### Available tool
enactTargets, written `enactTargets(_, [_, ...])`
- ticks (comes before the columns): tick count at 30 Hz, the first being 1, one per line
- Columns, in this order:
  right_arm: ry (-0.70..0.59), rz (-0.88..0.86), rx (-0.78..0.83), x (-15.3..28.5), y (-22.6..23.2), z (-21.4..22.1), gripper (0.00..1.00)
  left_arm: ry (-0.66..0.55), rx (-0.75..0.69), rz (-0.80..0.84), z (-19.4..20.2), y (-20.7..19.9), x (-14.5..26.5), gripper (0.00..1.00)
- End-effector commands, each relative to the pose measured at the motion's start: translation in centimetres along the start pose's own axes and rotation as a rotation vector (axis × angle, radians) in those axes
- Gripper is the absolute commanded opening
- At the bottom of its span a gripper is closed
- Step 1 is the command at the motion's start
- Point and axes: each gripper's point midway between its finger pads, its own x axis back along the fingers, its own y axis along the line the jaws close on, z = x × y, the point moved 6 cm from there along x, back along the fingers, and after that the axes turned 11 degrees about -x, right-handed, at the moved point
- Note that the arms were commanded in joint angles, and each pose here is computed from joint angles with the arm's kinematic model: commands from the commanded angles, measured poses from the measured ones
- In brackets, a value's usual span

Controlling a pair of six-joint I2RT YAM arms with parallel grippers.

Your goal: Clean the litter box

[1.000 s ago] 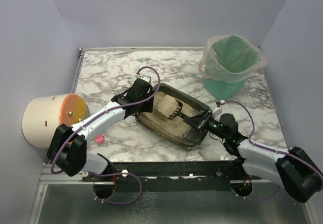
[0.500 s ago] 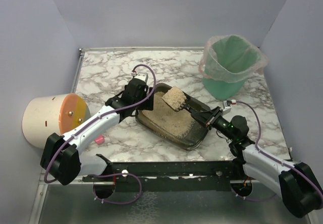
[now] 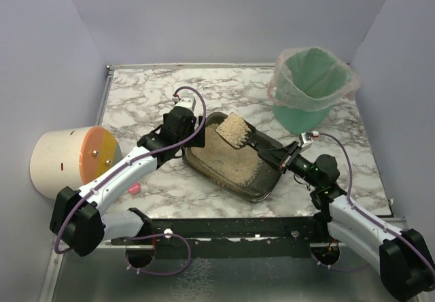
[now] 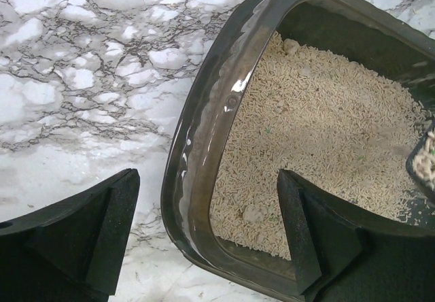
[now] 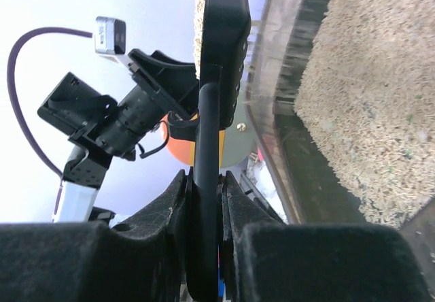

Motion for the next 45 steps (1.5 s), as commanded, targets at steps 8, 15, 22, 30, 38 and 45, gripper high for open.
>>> enactTargets(8, [0.049,0.002,0.030,0.3,2.8,0.3,0.01,-0.046,0.015,-0.033,-0.6,0.4,0.5,0.90])
enactTargets(15, [-0.025,0.053,0.053,0.6,2.7,-0.2,0.01,-0.057,0.016,-0.038,-0.8,0.5,0.8,0.90])
enactTargets(22, [0.042,-0.039,0.000,0.8,3.2,0.8,0.01,-0.070,0.020,-0.043,-0.9,0.7,1.2,0.90])
enactTargets(30, [0.133,-0.012,0.021,0.0,4.4,1.7,0.01,-0.072,0.022,-0.050,-0.9,0.8,1.3,0.90])
enactTargets(38, [0.005,0.101,0.029,0.3,2.4,0.9,0.01,-0.080,0.025,-0.053,-0.9,0.9,1.6,0.90])
enactTargets(45, [-0.005,0.064,0.031,0.1,2.8,1.0,0.01,-0.082,0.027,-0.042,-1.1,0.7,1.6,0.90])
